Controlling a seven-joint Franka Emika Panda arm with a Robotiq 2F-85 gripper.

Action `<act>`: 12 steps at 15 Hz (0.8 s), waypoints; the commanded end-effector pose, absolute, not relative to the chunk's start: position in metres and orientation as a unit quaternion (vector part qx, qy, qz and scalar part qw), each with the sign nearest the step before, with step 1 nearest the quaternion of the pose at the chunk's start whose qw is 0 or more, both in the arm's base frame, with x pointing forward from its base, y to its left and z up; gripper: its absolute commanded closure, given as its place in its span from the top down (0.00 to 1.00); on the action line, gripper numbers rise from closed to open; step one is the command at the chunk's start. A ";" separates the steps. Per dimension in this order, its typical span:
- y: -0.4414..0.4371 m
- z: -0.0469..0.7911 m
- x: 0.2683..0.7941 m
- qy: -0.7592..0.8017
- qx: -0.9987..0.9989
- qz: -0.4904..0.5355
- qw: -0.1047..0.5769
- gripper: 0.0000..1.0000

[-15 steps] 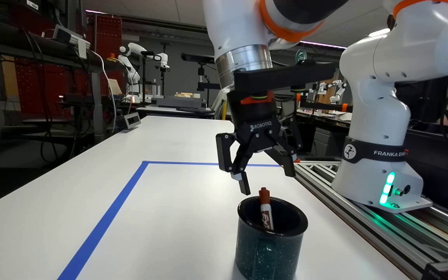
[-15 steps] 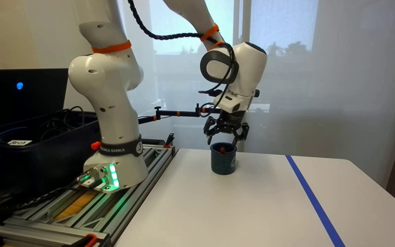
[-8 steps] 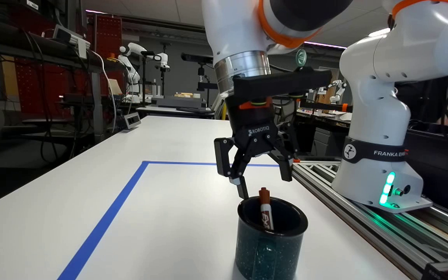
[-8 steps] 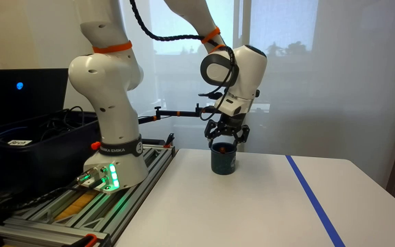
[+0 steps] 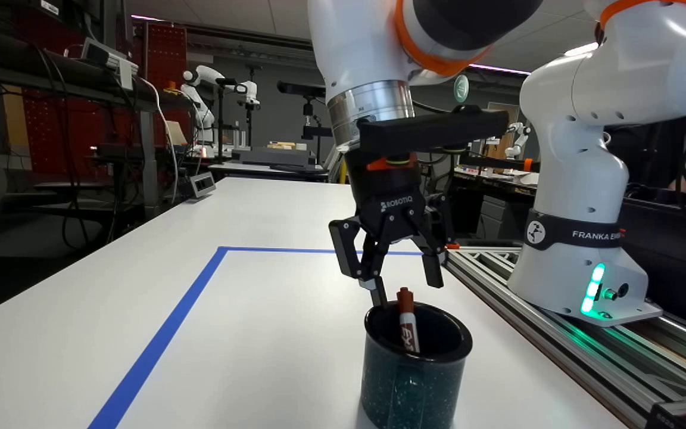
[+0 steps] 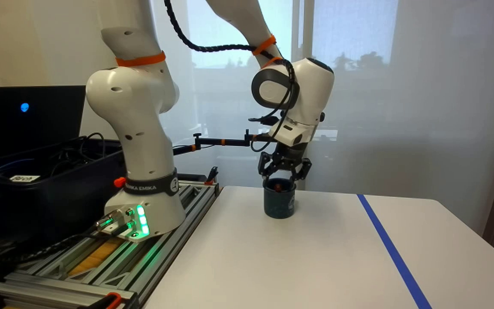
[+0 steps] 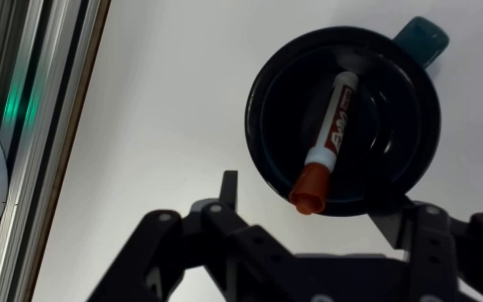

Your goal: Remove the marker from the cup

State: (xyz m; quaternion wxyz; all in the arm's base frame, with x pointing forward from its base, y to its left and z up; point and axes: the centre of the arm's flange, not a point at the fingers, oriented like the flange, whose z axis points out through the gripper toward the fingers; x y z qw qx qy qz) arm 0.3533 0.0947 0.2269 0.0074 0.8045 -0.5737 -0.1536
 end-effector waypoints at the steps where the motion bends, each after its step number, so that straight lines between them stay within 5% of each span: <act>1: 0.095 0.225 0.329 -0.567 0.810 -0.146 0.001 0.66; 5: 0.097 0.226 0.331 -0.567 0.812 -0.142 -0.003 0.53; 12: 0.101 0.229 0.330 -0.563 0.815 -0.137 -0.004 0.62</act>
